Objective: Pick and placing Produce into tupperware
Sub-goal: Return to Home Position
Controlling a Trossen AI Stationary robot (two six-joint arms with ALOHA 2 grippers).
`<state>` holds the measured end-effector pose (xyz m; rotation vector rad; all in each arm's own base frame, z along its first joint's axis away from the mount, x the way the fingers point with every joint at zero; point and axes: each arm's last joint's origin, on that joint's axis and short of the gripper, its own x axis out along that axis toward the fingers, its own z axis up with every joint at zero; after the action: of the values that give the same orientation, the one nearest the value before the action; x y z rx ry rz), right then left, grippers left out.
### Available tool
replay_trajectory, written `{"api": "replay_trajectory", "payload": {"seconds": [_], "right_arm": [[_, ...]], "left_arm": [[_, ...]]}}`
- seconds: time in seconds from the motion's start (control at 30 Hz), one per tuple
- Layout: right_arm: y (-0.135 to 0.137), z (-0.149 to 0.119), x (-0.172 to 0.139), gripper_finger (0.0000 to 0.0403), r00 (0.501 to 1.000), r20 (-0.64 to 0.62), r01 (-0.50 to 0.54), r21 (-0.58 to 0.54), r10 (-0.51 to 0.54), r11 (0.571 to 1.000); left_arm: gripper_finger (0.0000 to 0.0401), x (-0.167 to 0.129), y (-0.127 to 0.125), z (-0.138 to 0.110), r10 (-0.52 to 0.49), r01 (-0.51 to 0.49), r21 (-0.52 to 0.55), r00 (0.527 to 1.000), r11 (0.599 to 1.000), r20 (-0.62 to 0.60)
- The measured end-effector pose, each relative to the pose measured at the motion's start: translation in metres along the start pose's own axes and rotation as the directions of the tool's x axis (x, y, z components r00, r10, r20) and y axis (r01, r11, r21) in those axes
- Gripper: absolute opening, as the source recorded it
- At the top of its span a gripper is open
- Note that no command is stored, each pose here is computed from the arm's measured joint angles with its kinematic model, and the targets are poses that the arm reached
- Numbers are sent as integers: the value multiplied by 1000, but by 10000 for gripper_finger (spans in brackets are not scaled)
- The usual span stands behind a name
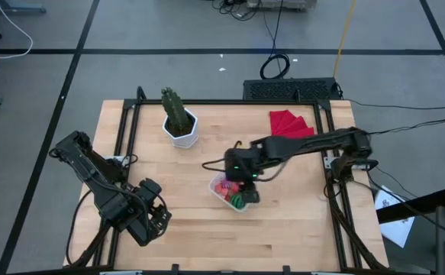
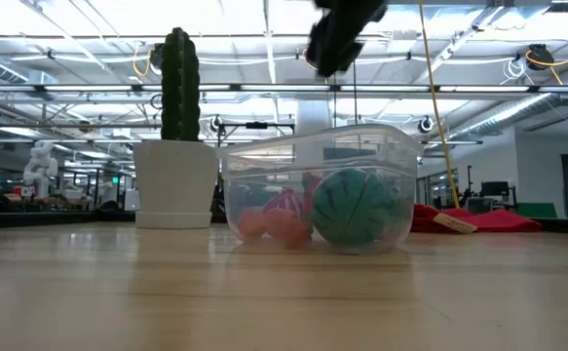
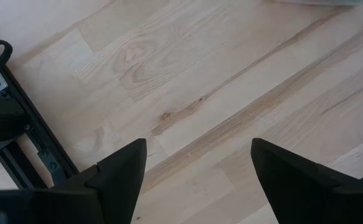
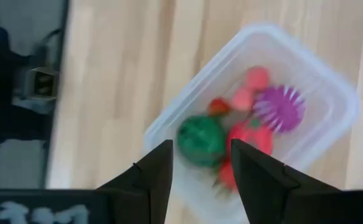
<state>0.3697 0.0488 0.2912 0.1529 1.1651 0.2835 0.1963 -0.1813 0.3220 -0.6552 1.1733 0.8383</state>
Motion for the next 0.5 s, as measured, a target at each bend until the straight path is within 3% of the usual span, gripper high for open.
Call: {"api": "replay_trajectory", "payload": {"seconds": [0.17,0.4,0.5], "right_arm": [[28,-22,-42,153,1000,-27,-16,-2,16,1000],[47,-57,-84,145,966,-72,256,134,-249,957],[53,-65,-96,121,955,-49,298,138,-294,945]], "left_arm": [[292,0,0,0,1,-1,-6,1000,1000,-2],[292,0,0,1,-7,7,-3,999,1000,36],[292,0,0,3,-18,15,38,996,999,87]]}}
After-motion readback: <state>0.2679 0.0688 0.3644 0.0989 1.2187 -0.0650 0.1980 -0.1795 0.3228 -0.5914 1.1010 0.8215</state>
